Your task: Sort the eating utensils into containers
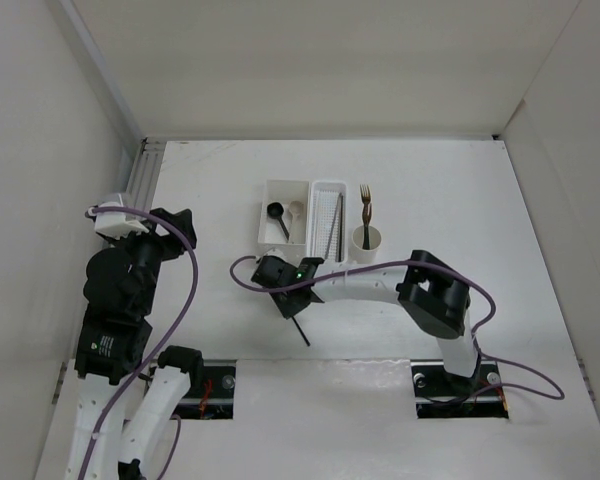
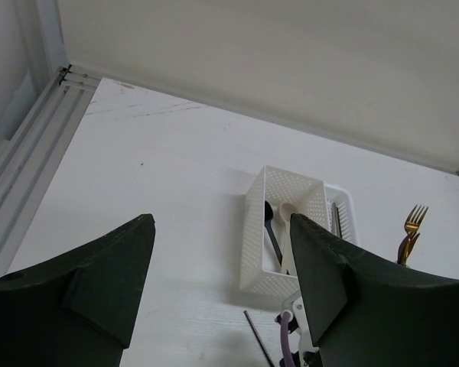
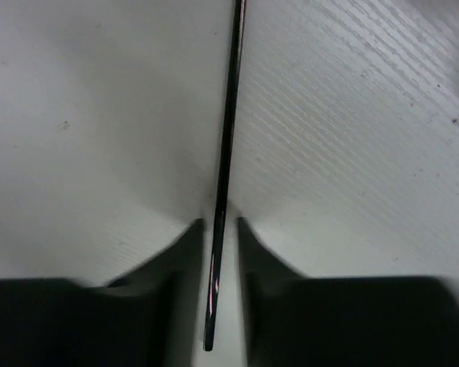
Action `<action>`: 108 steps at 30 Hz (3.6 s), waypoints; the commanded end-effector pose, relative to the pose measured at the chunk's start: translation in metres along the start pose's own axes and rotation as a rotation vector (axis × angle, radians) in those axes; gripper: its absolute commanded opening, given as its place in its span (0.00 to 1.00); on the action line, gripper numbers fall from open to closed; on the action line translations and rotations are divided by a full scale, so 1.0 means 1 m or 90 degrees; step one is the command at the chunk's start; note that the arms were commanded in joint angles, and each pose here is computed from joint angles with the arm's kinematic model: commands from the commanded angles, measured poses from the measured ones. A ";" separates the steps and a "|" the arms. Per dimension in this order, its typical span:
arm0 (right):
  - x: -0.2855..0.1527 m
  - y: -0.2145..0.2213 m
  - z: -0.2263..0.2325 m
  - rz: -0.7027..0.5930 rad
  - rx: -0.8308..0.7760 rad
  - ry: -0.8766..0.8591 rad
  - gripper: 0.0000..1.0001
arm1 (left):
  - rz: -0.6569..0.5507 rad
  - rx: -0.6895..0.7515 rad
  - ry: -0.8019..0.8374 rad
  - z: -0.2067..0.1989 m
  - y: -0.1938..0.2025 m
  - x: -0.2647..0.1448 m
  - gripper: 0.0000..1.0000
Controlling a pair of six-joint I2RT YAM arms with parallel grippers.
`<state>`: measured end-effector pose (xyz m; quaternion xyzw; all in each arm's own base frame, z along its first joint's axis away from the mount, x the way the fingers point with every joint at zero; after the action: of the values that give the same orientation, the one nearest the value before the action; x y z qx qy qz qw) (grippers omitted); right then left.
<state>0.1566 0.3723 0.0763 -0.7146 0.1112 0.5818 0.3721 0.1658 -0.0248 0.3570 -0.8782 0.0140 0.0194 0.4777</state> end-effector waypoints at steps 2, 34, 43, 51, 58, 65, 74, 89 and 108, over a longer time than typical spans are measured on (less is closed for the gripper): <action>0.026 0.020 0.009 0.046 0.033 -0.007 0.07 | -0.019 -0.005 0.002 0.000 -0.003 -0.001 0.69; -0.169 -0.154 -0.135 -0.448 0.311 0.097 0.00 | 0.005 -0.007 0.007 0.002 0.007 0.005 0.69; -0.105 -0.143 -0.227 -0.337 0.323 0.173 0.00 | 0.014 -0.004 -0.013 0.008 0.014 0.010 0.69; -0.051 -0.128 -0.227 -0.252 0.339 0.166 0.00 | 0.018 -0.003 -0.030 0.013 0.017 0.019 0.69; -0.028 -0.102 -0.224 -0.180 0.339 0.178 0.00 | 0.023 -0.002 -0.033 0.014 0.020 0.022 0.69; -0.019 -0.088 -0.220 -0.150 0.359 0.178 0.00 | 0.023 -0.002 -0.033 0.015 0.021 0.024 0.69; -0.041 -0.096 -0.223 -0.163 0.346 0.229 0.57 | 0.023 -0.002 -0.033 0.015 0.021 0.024 0.69; -0.262 -0.110 -0.256 -0.393 0.317 0.347 0.79 | 0.006 0.002 -0.028 0.013 0.013 0.020 0.69; -0.335 0.118 -0.372 -0.183 0.615 0.588 1.00 | -0.061 0.060 -0.060 0.023 -0.004 0.011 0.73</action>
<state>0.2802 -0.0441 0.3379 -0.6443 0.4004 0.0662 0.6482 0.1771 -0.0079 0.3349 -0.8550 -0.0232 0.0560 0.5151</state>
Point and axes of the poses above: each gripper's point midway between its finger pads, its own x axis out along the fingers, its own z axis along the line the jaws close on, y = z × x, the point moved 6 cm from there along -x, back along the fingers, and after that the axes turned 14 degrees about -x, right-handed, at the moved point
